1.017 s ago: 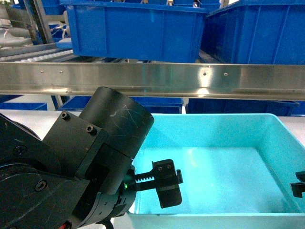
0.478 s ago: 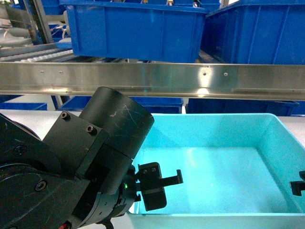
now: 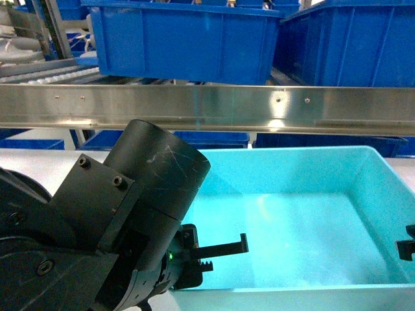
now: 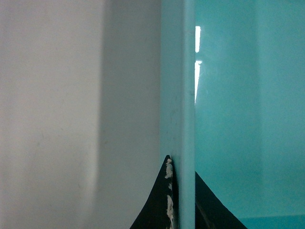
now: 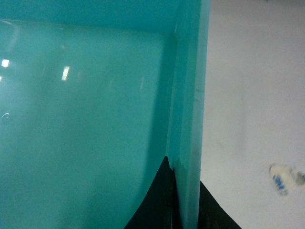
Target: Organize blue bins on left shelf correctly
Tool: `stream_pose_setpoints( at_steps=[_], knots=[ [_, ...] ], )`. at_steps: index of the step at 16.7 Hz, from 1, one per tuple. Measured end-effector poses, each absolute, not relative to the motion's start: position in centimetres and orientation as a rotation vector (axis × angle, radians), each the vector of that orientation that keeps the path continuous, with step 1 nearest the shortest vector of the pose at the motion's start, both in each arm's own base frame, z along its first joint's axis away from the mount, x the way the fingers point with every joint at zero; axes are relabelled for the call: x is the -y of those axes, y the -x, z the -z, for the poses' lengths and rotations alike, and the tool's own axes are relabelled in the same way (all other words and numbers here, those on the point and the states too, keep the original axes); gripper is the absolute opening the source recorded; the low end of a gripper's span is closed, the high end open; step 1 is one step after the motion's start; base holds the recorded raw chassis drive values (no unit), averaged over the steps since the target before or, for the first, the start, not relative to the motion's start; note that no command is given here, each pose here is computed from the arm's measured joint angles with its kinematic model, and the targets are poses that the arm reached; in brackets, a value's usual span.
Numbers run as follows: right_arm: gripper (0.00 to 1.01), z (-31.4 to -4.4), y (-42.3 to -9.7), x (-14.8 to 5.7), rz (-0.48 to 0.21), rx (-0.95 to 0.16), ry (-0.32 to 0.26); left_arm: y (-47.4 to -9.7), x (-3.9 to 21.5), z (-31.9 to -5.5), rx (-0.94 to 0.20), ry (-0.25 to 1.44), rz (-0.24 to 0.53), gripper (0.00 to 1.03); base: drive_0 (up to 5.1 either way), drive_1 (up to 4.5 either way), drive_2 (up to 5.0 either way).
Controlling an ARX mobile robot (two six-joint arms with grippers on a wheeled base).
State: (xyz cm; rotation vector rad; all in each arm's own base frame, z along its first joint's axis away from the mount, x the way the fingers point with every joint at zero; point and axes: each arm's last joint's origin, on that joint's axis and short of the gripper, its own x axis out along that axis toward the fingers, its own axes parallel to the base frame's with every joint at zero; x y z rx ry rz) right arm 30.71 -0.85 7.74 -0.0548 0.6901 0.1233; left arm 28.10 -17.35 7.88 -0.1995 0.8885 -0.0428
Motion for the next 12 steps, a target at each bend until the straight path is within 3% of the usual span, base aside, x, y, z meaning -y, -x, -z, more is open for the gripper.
stream_pose_setpoints(
  at_steps=[2,6,7,12],
  knots=[
    [0.02,-9.8,-30.7,0.7,-0.142,-0.622,0.085,-28.0,17.3,-9.2,-0.812,0.163,0.049,0.02,0.0,0.00,0.0],
    [0.02,-15.7,-29.7,0.6,-0.191,-0.467,0.099,-27.4,17.3,-15.0,-0.648,0.129,0.087,0.02,0.0,0.00,0.0],
    [0.02,-16.4,-29.7,0.9,-0.199,-0.406,0.109,-27.5,17.3,-16.0,-0.605,0.125,0.092,0.02,0.0,0.00,0.0],
    [0.02,-16.2,-29.6,0.9,-0.200,-0.415,0.108,-27.4,17.4,-15.9,-0.614,0.119,0.092,0.02,0.0,0.00,0.0]
  ],
)
